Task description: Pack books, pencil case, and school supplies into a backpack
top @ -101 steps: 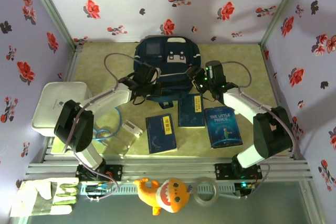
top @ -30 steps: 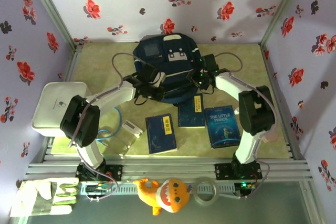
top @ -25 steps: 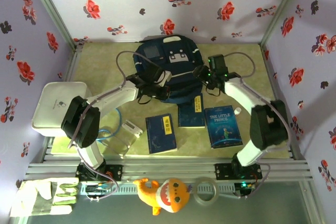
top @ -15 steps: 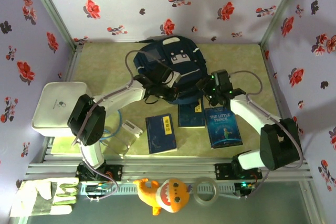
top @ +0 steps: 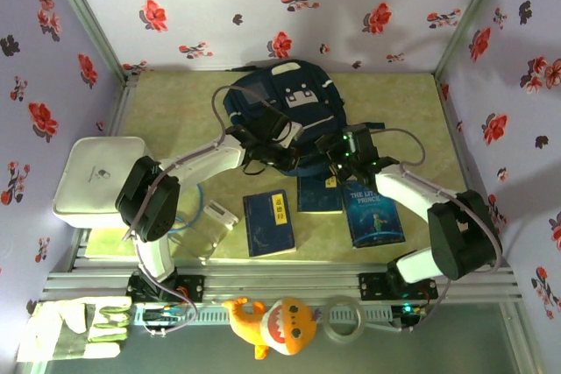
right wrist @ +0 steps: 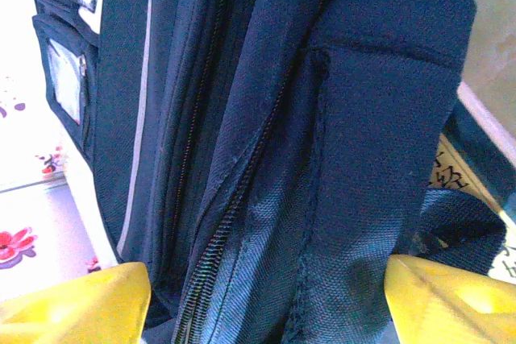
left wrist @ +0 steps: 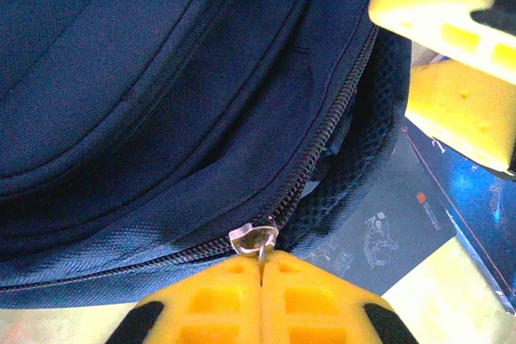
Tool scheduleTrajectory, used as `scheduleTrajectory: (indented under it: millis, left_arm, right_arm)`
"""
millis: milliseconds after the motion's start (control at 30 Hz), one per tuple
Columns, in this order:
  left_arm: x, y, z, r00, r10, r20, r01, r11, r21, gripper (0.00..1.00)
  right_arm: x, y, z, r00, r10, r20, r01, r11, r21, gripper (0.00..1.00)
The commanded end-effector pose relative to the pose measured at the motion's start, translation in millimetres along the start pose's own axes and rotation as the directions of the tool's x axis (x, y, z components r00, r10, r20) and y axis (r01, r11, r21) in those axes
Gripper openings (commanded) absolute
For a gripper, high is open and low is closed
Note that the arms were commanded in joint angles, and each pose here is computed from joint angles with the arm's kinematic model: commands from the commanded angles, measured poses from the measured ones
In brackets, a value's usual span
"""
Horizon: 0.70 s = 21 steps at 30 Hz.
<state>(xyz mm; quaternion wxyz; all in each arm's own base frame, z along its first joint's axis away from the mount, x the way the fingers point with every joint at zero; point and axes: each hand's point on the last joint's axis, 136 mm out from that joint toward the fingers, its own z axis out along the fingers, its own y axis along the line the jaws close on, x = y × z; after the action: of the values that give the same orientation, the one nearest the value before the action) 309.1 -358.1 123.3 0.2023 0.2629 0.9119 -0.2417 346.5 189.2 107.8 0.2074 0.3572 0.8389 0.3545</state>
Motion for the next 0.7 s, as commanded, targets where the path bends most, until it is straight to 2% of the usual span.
scheduleTrajectory:
  millis: [0,167,400,467,667]
  left_arm:
    - [-9,-14,-1,1.000,0.008,0.008,-0.008,0.999,0.046,0.00]
    - [-10,-14,-1,1.000,0.009,0.006,-0.009,0.999,0.046,0.00]
    - [-6,-13,0,1.000,0.012,-0.005,-0.012,0.999,0.043,0.00]
    - [-5,-10,0,1.000,0.013,-0.010,-0.012,0.999,0.037,0.00]
    - [6,16,-7,0.999,0.016,-0.031,-0.017,0.999,-0.041,0.00]
  right_arm:
    - [1,11,6,1.000,0.009,-0.009,-0.010,0.999,-0.051,0.79]
    - [8,1,21,0.998,0.040,-0.055,-0.039,0.999,0.018,0.80]
    - [9,0,33,0.996,0.061,-0.062,-0.059,0.998,0.034,0.80]
    - [8,-3,35,0.997,0.060,-0.054,-0.058,0.997,0.043,0.73]
    - [-5,-14,28,1.000,0.015,0.013,-0.016,0.994,0.107,0.44]
